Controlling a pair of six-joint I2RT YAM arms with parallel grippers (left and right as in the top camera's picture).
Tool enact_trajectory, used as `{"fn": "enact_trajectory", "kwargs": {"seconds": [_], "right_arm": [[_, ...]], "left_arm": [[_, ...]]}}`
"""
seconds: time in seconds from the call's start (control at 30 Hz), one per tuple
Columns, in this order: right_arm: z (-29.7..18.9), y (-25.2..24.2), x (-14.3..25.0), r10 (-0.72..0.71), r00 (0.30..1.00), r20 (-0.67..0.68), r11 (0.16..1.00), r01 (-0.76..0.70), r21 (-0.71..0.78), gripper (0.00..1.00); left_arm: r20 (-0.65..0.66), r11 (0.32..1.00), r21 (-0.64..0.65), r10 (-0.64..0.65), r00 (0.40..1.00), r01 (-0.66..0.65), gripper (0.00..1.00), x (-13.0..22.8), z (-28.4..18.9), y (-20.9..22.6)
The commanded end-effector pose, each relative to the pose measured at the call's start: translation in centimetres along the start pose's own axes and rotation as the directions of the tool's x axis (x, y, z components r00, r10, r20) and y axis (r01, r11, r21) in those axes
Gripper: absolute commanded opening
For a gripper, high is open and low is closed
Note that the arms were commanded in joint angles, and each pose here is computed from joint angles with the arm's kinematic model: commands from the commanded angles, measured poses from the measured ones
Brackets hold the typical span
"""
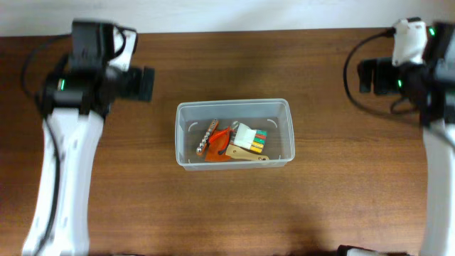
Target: Pack container
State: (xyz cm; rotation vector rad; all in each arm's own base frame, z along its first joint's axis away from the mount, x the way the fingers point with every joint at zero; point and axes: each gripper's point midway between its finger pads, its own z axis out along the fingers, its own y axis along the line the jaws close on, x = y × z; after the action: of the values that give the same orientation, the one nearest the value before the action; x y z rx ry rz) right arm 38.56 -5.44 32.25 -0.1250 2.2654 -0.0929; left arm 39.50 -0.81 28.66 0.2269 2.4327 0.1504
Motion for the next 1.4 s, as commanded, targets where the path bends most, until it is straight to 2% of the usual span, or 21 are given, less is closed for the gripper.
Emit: {"fn": "enact_trajectory", "kwargs": {"seconds": [0.0, 0.13, 0.2, 0.4, 0.67, 0.97, 1.37], "right_arm": [[-2.8, 1.1, 2.7, -0.012, 0.999, 0.05, 1.0, 0.011, 0.016, 0.99], [-4.3, 2.4, 7.1, -0.014, 0.998, 0.064, 1.0, 0.013, 0.017, 0.99], [-5.1, 3.2, 9.4, -0.014, 0.997, 0.075, 1.0, 0.013, 0.014, 0.99], [-6.6, 4.5, 14.4, -0.03, 0.993, 0.118, 0.999, 0.026, 0.033, 0.99], [-6.0, 5.7, 18.7, -0.025, 0.993, 0.116, 1.0, 0.023, 0.021, 0.99], [-5.5, 6.0, 20.3, -0.016, 0.999, 0.051, 1.0, 0.016, 0.003, 0.99], [-5.5, 6.1, 20.4, -0.016, 0.999, 0.049, 1.0, 0.016, 0.003, 0.99]], "left_arm": [[0.05, 0.999, -0.016, -0.031, 0.998, 0.032, 0.99, 3.4, -2.1, 0.1], [0.134, 0.998, -0.037, -0.044, 0.99, 0.049, 0.99, 6.6, -3.4, -0.1], [0.185, 0.992, -0.071, -0.089, 0.979, 0.104, 0.99, 8.4, -3.9, 0.2], [0.328, 0.982, -0.125, -0.097, 0.94, 0.145, 0.99, 12.7, -5.0, 0.4], [0.484, 0.966, -0.166, -0.097, 0.87, 0.2, 0.99, 14.6, -7.7, 1.1], [0.433, 0.968, -0.167, -0.098, 0.896, 0.187, 0.99, 15.8, -7.1, 0.8], [0.242, 0.976, -0.166, -0.095, 0.966, 0.137, 0.99, 20.4, -5.3, -0.1]]}}
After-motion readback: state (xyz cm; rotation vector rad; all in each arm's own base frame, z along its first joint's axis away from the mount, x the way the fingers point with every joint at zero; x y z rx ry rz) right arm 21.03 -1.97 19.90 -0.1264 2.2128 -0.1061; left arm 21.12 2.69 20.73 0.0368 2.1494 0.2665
